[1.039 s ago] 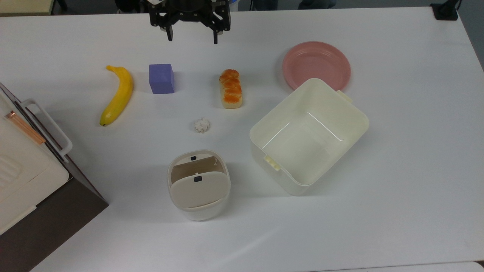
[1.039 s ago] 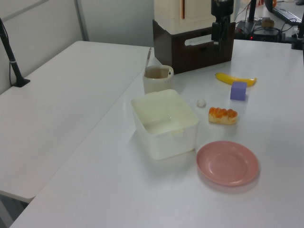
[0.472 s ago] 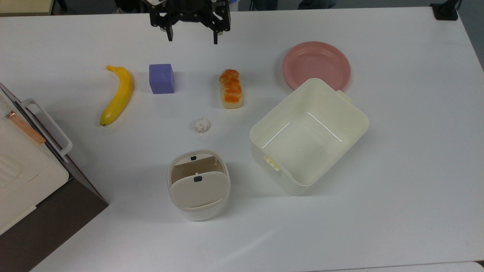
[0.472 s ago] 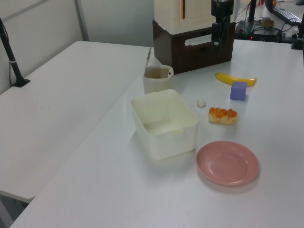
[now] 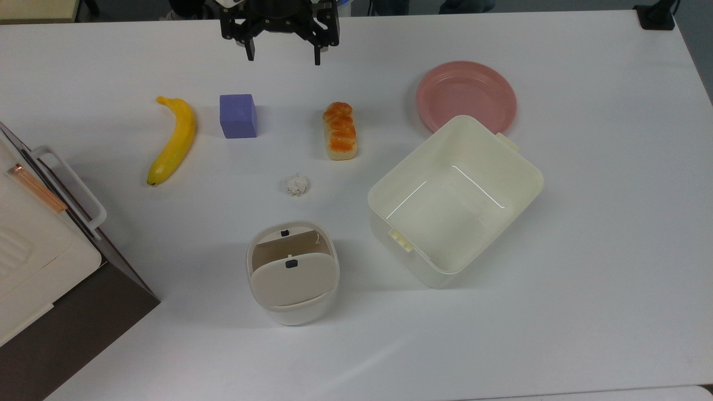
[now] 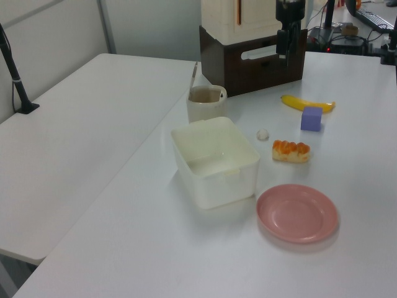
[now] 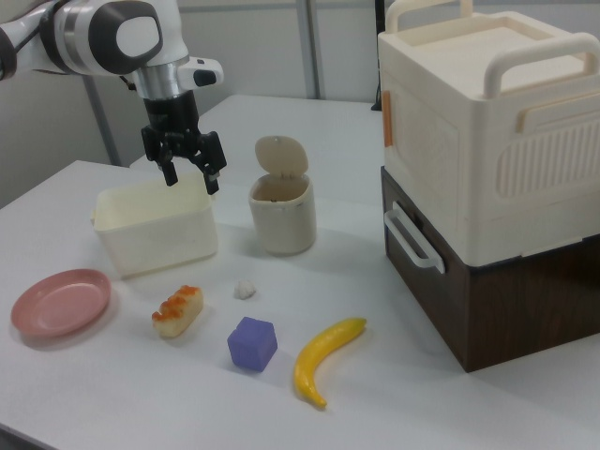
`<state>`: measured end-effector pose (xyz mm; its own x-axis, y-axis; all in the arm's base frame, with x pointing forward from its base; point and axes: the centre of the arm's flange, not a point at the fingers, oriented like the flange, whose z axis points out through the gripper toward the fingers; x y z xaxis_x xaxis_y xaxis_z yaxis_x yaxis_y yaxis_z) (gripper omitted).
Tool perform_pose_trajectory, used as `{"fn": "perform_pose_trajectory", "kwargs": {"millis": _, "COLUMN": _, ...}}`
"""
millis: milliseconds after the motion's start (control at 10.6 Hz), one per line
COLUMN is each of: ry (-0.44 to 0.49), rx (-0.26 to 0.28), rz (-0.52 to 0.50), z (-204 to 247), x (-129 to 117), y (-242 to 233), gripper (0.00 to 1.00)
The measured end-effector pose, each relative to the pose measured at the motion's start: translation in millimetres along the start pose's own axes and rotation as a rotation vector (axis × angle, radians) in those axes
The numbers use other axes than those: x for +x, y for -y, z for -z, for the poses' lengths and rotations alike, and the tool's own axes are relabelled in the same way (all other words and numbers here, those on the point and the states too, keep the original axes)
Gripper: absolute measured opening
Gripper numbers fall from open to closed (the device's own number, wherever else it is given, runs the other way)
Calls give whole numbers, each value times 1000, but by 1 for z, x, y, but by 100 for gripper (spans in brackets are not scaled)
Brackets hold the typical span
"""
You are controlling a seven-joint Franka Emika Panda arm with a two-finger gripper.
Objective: Grab it up and put it in the trash
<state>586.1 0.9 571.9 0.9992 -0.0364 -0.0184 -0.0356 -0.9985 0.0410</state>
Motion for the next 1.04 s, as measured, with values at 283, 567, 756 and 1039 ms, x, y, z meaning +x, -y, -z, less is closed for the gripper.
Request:
{"fn": "perform_pose_trajectory", "kwargs": {"millis": 283, "ry": 0, "rx": 0, "rz": 0, "z": 0, "x": 0, "y": 0, "gripper": 100}}
{"fn": "perform_pose_trajectory", "kwargs": {"millis": 567, "ry": -7, "rx": 2, "rz": 0, "z": 0, "x": 1, "y": 0, "gripper": 100}}
{"fn": "perform_pose_trajectory", "kwargs": {"millis": 756, "ry": -4, "rx": 2, "rz": 0, "z": -3, "x": 2, "y": 0, "gripper": 100}}
{"fn": "perform_pose_trajectory", "kwargs": {"millis": 1039, "ry": 2, "rx": 0, "rz": 18, "z": -25, "x": 14, "y": 2, "gripper": 97}}
